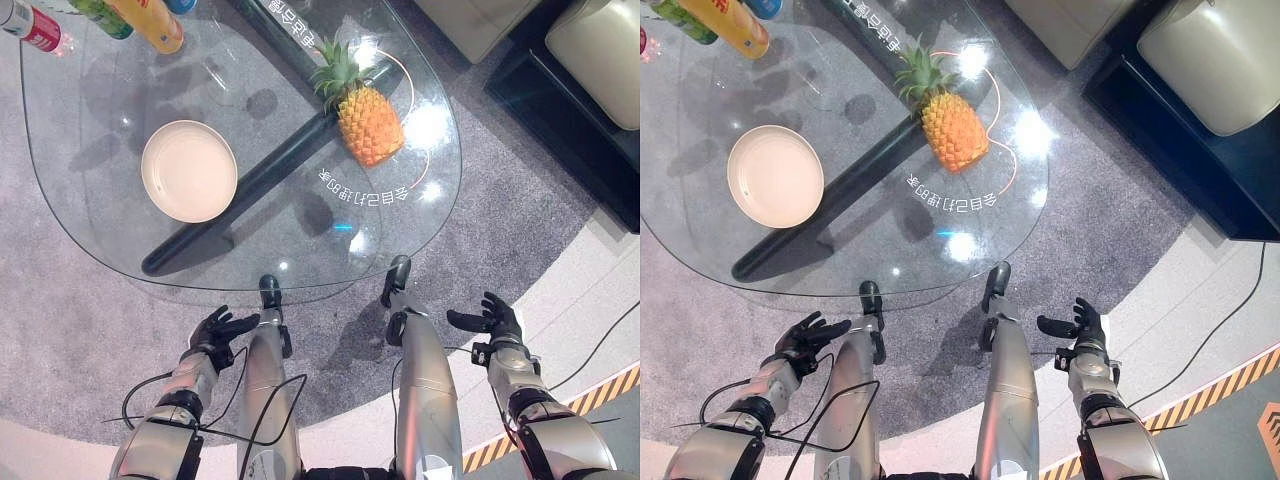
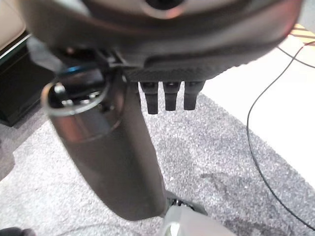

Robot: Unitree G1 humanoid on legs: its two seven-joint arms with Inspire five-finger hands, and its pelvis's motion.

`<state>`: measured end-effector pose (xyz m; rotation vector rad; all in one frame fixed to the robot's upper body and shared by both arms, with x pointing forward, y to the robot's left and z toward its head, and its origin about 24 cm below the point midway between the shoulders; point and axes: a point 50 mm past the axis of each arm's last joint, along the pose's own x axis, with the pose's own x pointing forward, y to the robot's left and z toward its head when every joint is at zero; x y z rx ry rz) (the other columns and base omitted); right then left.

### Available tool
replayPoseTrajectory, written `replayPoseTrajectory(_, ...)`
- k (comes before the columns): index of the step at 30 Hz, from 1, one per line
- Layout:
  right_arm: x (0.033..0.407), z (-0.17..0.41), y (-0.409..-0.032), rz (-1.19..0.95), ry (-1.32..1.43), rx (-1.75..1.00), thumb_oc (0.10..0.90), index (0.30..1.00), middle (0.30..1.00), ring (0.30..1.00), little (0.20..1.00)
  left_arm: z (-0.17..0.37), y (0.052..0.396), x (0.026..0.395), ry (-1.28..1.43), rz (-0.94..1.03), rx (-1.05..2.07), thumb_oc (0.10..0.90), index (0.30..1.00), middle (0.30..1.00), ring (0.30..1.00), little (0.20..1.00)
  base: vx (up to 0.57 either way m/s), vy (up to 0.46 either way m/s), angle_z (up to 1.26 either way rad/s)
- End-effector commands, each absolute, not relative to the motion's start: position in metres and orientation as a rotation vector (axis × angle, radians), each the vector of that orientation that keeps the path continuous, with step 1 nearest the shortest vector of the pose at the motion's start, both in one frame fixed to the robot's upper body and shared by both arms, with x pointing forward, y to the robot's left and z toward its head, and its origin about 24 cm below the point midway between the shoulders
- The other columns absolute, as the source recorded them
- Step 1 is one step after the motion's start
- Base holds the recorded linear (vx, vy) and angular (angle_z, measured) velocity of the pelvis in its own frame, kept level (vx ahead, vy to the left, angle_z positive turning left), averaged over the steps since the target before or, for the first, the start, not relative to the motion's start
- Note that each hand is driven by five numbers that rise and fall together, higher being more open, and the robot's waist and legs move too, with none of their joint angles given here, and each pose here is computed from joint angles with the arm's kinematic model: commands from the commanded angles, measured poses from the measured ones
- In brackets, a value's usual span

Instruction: Pick up the fruit to the plate

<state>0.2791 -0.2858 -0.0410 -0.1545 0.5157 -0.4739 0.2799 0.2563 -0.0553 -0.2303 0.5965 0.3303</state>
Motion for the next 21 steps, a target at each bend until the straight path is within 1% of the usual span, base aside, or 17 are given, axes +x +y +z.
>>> replayPoseTrajectory(1, 0.25, -0.049, -0.315, -0.575, 0.548, -0.179, 0.8, 0.9, 0.9, 0.9, 0.9, -0.072, 0.275, 0.251, 0.654, 0.39, -0.187, 0.8, 0.9, 0.9, 0.9, 0.9, 0.02, -0.008, 0.04)
replayPoseTrajectory(12, 0.251, -0.042, -0.323, -0.62, 0.512, -0.19, 0.8, 0.9, 0.9, 0.9, 0.9, -0.072, 0.275, 0.251, 0.655, 0.374, -0.177, 0.8, 0.9, 0.9, 0.9, 0.9, 0.0, -0.005, 0.03)
replayPoseTrajectory(18, 0.253, -0.018, -0.349, -0.787, 0.396, -0.186, 0.8, 0.9, 0.9, 0.9, 0.9, -0.073, 0.276, 0.249, 0.665, 0.368, -0.156, 0.8, 0.9, 0.9, 0.9, 0.9, 0.0, -0.006, 0.0)
replayPoseTrajectory(21, 0.26, 0.014, -0.366, -0.921, 0.237, -0.188, 0.8, 0.9, 0.9, 0.9, 0.9, -0.073, 0.28, 0.246, 0.671, 0.364, -0.134, 0.8, 0.9, 0.9, 0.9, 0.9, 0.02, -0.057, 0.0)
